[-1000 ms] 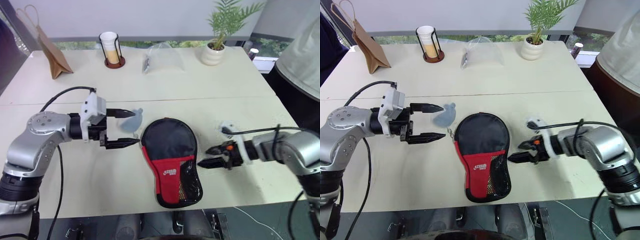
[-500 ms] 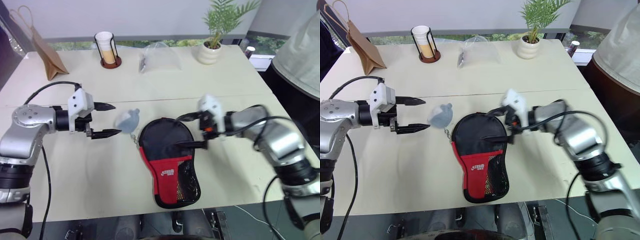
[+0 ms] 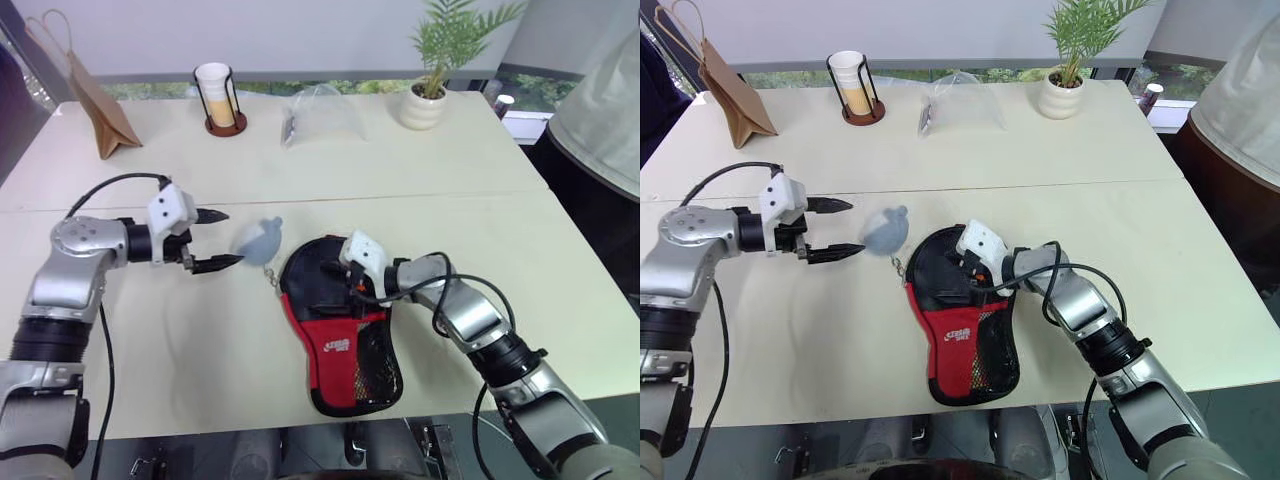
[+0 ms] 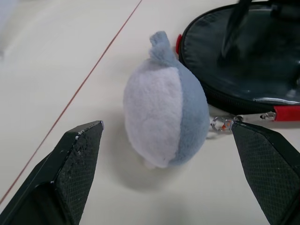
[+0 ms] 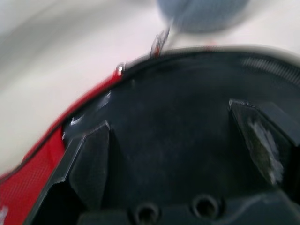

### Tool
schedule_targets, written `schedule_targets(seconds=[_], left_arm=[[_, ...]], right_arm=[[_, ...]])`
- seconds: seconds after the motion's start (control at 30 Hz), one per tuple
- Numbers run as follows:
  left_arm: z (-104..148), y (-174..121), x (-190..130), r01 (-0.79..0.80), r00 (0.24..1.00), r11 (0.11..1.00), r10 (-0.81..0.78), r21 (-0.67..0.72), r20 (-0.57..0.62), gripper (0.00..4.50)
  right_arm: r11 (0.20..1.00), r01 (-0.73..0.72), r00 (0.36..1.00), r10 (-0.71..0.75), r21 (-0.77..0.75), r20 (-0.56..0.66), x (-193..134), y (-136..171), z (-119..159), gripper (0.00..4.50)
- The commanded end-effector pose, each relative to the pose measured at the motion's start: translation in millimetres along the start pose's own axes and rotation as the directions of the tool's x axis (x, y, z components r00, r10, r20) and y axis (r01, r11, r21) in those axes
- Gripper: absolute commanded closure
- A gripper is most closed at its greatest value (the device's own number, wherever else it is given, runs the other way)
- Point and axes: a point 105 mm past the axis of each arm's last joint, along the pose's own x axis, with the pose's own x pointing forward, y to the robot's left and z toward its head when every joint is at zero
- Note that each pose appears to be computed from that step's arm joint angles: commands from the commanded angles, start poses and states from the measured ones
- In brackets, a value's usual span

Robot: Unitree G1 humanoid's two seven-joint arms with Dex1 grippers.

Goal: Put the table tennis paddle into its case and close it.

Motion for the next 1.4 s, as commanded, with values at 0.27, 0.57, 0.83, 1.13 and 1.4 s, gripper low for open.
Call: schedule_targets(seconds=[0.27, 0.57, 0.83, 1.13, 1.4], left_arm=[[-9.4, 11.2, 32.1, -0.030, 0.999, 0.997, 0.031, 0.073, -0.019, 0.00], [-8.5, 17.7, 56.0, -0.018, 1.000, 0.999, 0.018, 0.045, 0.010, 1.40], [-4.8, 25.6, 65.6, 0.038, 0.999, 0.999, -0.038, -0.009, 0.009, 4.45], [20.0, 59.9, 103.1, -0.127, 0.988, 0.983, 0.137, 0.130, -0.072, 4.45], [62.2, 66.3, 138.2, -0.242, 0.967, 0.937, 0.255, 0.253, -0.019, 4.45]], right_arm=[[1.000, -0.019, 0.993, 0.022, 0.025, -0.119, 7.6, 6.3, -28.4, 0.03], [1.000, 0.000, 0.991, 0.004, 0.031, -0.137, 8.0, 10.0, -30.3, 0.00], [0.998, 0.017, 0.987, -0.008, 0.057, -0.159, 6.7, 19.1, -31.9, 0.00], [0.992, 0.010, 0.978, 0.016, 0.125, -0.206, 10.9, 32.3, -36.1, 0.00], [0.980, 0.043, 0.964, 0.010, 0.192, -0.265, 12.8, 39.0, -47.1, 0.00]])
